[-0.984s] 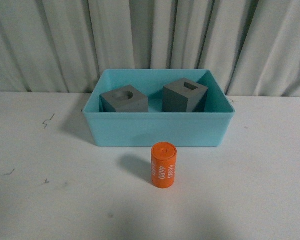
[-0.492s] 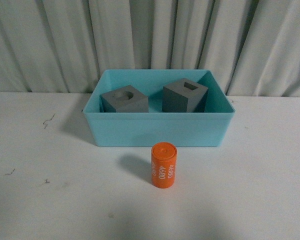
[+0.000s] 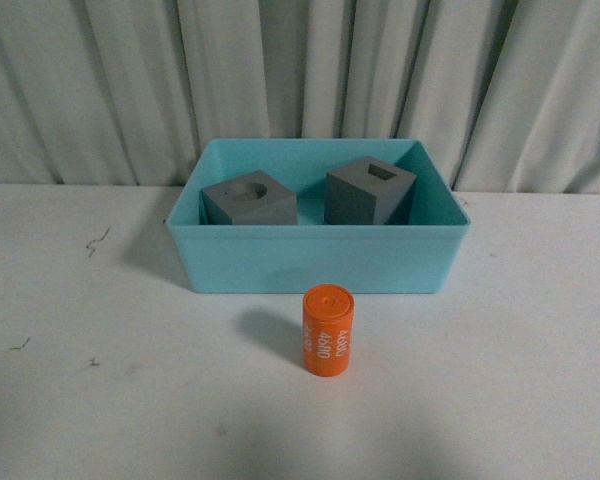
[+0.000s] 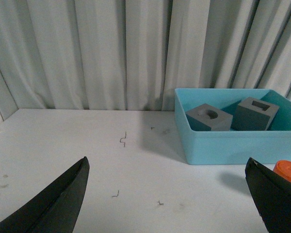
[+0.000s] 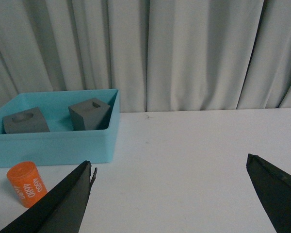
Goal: Place gray and orange parts in blue box
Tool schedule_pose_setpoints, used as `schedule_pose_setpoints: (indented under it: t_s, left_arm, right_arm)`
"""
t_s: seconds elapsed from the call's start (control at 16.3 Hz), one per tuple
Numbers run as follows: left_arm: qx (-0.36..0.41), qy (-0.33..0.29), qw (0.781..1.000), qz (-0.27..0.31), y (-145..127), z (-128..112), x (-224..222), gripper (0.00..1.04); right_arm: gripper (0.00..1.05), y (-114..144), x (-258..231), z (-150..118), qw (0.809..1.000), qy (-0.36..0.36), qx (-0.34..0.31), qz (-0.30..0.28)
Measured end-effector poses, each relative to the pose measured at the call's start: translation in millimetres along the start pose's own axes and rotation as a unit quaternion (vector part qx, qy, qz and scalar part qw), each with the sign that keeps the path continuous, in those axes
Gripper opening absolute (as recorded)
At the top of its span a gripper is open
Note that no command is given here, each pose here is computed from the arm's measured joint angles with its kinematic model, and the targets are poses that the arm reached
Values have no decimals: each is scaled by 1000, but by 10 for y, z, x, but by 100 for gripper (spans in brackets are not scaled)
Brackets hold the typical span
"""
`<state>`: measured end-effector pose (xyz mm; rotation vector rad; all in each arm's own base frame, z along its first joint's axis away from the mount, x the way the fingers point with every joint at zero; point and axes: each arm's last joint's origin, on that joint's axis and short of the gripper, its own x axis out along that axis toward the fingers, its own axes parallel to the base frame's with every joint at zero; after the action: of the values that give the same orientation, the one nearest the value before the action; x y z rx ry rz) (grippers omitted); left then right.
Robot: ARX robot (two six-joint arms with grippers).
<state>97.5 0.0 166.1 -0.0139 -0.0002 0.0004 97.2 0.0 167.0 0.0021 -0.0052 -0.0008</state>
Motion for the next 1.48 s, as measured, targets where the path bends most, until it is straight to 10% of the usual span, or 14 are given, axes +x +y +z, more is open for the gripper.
schedule_pose_setpoints:
  t_s: [0.31, 0.49, 0.62, 0.8, 1.11, 1.48]
  left_arm:
    - [0, 0, 1000, 0, 0, 0, 0, 98]
    - [0, 0, 1000, 1, 1, 0, 0, 98]
    - [0, 0, 1000, 0, 0, 1, 0, 98]
    - [0, 0, 1000, 0, 0, 1, 0, 98]
    - [0, 0, 1000, 0, 0, 0, 0, 98]
    - [0, 0, 1000, 0, 0, 0, 0, 98]
  right_arm:
    - [98, 0, 0, 0, 1000, 0, 0, 0]
    - [98, -277, 164, 17, 952, 154, 58, -257]
    - [98, -564, 349, 5, 955, 169, 57, -238]
    - [98, -598, 845, -163, 968, 249, 6, -42]
    - [98, -53, 1540, -522, 898, 362, -72, 238]
    - [98, 647, 2202, -891, 845, 372, -126, 362]
